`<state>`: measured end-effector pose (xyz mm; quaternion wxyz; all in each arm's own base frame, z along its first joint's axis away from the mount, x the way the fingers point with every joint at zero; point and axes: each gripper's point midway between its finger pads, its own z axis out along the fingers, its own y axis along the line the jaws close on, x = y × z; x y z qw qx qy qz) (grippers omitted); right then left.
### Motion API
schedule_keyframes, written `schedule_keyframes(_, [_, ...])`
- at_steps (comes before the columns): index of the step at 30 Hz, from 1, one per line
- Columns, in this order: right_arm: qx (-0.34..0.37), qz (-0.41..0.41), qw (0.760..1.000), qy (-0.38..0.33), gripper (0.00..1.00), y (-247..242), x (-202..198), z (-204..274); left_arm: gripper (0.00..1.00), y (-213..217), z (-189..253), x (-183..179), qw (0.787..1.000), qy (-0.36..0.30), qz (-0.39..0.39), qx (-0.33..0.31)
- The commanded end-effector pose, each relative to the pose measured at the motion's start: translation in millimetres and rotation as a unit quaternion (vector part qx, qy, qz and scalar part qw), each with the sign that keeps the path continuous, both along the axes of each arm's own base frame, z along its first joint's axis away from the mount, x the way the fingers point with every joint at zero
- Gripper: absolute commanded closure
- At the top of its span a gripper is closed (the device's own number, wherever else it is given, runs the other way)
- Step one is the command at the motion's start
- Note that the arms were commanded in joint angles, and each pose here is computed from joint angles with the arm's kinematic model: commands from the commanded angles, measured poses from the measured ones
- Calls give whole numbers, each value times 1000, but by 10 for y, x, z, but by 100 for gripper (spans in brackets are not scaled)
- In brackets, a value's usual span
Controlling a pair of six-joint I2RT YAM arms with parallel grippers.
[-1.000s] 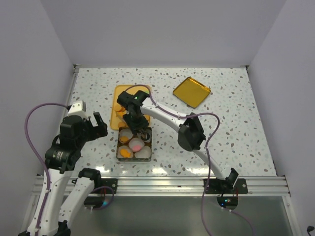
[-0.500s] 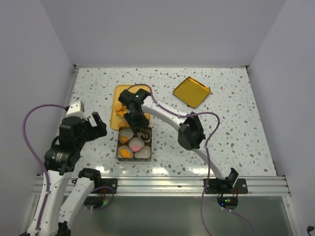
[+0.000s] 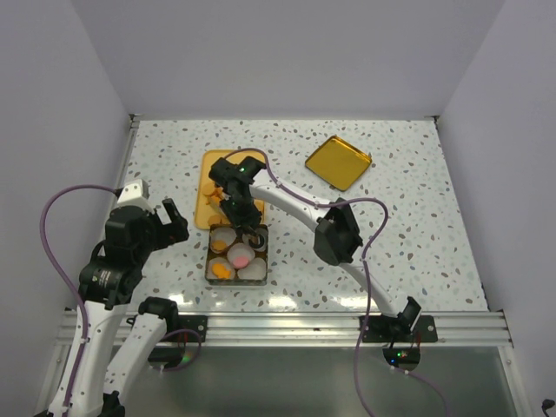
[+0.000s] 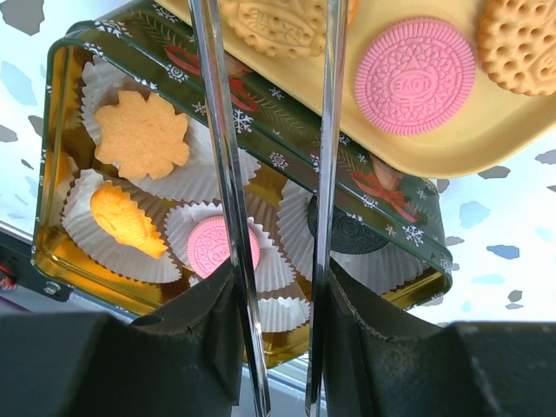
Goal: Pack the cookies
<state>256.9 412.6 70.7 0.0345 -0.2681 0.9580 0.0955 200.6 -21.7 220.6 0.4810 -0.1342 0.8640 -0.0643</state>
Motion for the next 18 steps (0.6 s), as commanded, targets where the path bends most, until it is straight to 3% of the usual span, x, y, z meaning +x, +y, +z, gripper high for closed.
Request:
schedule_keyframes(1, [13,3,1000,-18,69,-88,-14,403,0,-3,50,43,1000,-15,6,-6])
schedule_keyframes(11, [68,-34,995,-66,71,-199,186,1019,0,-18,32,55,1000,-11,2,-6])
schedule_keyframes(18, [79,-43,991,-98,72,-483,105,1469,0,-26,20,69,1000,-7,-1,-4])
